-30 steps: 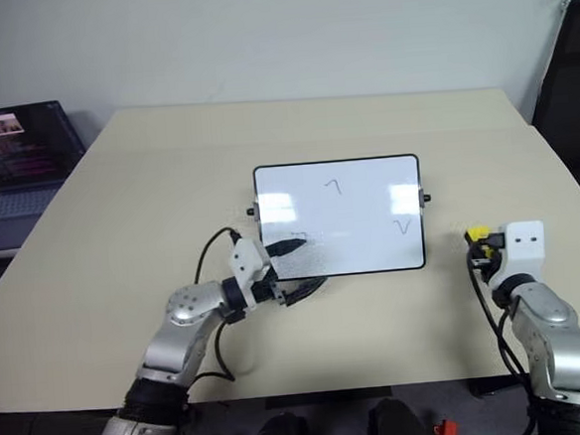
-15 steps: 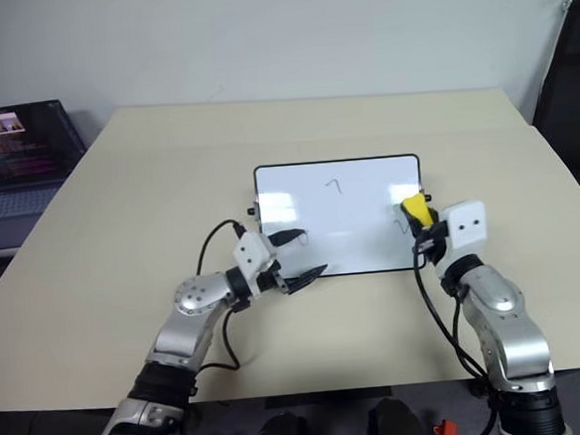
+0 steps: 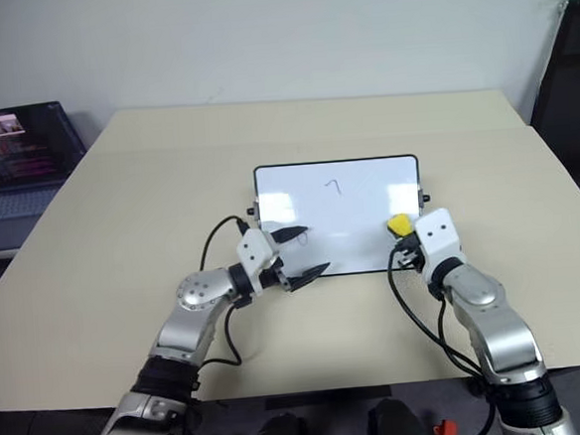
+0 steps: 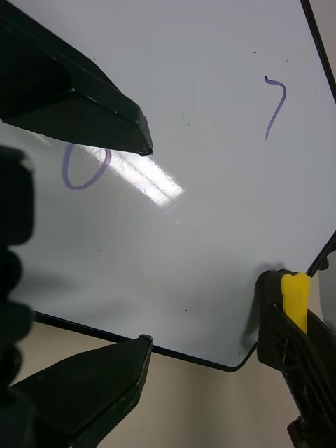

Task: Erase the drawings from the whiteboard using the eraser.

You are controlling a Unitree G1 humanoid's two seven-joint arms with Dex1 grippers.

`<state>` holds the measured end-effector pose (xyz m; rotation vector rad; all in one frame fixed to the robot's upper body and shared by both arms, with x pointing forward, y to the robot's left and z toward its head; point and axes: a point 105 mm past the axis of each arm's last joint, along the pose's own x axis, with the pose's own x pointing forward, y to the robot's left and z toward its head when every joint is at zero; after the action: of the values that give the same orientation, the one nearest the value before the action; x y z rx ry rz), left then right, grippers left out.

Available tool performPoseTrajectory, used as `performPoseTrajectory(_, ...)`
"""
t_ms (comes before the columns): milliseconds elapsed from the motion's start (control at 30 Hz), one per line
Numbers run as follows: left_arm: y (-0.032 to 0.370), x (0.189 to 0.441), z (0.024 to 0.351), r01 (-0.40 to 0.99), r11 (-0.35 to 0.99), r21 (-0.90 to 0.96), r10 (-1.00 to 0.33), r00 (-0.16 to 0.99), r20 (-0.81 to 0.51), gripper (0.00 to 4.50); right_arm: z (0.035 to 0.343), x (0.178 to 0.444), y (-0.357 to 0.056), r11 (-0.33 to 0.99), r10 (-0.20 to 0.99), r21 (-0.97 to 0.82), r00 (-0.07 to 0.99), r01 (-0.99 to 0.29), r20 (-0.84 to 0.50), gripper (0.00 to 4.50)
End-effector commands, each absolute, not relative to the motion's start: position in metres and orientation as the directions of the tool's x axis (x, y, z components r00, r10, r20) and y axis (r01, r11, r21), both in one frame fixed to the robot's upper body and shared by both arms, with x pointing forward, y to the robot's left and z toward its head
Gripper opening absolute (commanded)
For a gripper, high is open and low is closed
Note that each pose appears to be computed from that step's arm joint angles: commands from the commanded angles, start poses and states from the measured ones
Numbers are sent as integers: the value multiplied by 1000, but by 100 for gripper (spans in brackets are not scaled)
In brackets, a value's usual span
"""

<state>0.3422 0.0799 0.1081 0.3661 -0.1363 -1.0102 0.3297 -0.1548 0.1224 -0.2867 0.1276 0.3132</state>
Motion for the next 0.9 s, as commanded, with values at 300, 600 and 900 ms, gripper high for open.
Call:
performPoseTrajectory(300,78,341,120,788,474,392,-851,524,-24,450,99,299,-189,906,203,-294,923,-304,-327,108)
performPoseTrajectory(600,78,343,121,788,474,394,-852,523,-22,450,124,320,-179,919,216,-287,954,-270,-207,108)
performPoseTrajectory(900,79,343,120,790,470,395,-853,522,-30,450,137,343,-162,914,236,-305,962,-267,-136,108)
